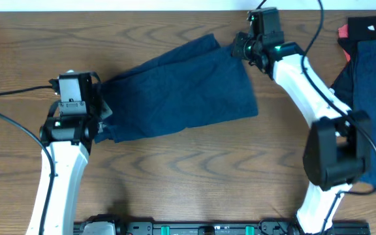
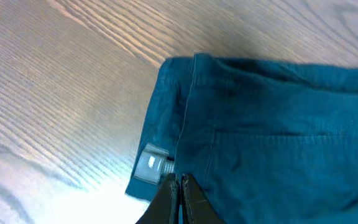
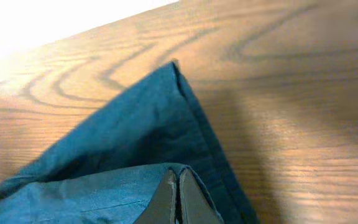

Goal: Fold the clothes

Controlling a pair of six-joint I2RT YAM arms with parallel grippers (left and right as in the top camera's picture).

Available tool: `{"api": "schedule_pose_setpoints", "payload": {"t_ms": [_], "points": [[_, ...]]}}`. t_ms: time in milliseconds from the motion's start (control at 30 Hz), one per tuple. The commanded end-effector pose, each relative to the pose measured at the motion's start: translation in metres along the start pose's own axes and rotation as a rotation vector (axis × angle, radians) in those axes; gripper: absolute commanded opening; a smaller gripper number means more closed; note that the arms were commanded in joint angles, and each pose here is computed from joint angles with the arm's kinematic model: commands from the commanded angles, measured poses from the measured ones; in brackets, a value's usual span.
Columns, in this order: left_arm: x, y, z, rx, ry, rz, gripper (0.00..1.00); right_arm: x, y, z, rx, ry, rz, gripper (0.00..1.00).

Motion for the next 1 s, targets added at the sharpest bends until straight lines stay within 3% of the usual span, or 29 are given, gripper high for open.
{"api": "schedule_pose_setpoints", "payload": {"t_ms": [0,167,300,500,967], "points": [[0.002,-0.008,-0.009,0.047,0.011,0.033,0.17,-0.016,0.004,-0.022,0.017,-0.056,0.006,0.01],[0.016,-0.025,0.013,0.156,0.138,0.165,0.71,-0.013,-0.002,-0.027,0.062,-0.041,0.001,0.01],[0.024,-0.028,0.048,0.123,0.213,0.176,0.74,-0.006,-0.009,-0.028,0.106,-0.006,0.004,0.01],[0.029,-0.038,0.092,0.207,0.287,0.181,0.79,0.000,-0.018,-0.037,0.141,0.041,0.018,0.01],[-0.010,-0.036,0.109,0.243,0.121,0.193,0.79,0.003,-0.016,-0.114,0.166,0.072,-0.003,0.01]]}}
Point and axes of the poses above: each gripper's point midway between its finger pads, its own z axis out along the fingers, its own y axis along the line the jaws close on, x = y × z, the point moved 6 cm from there along -z, back along the fingers
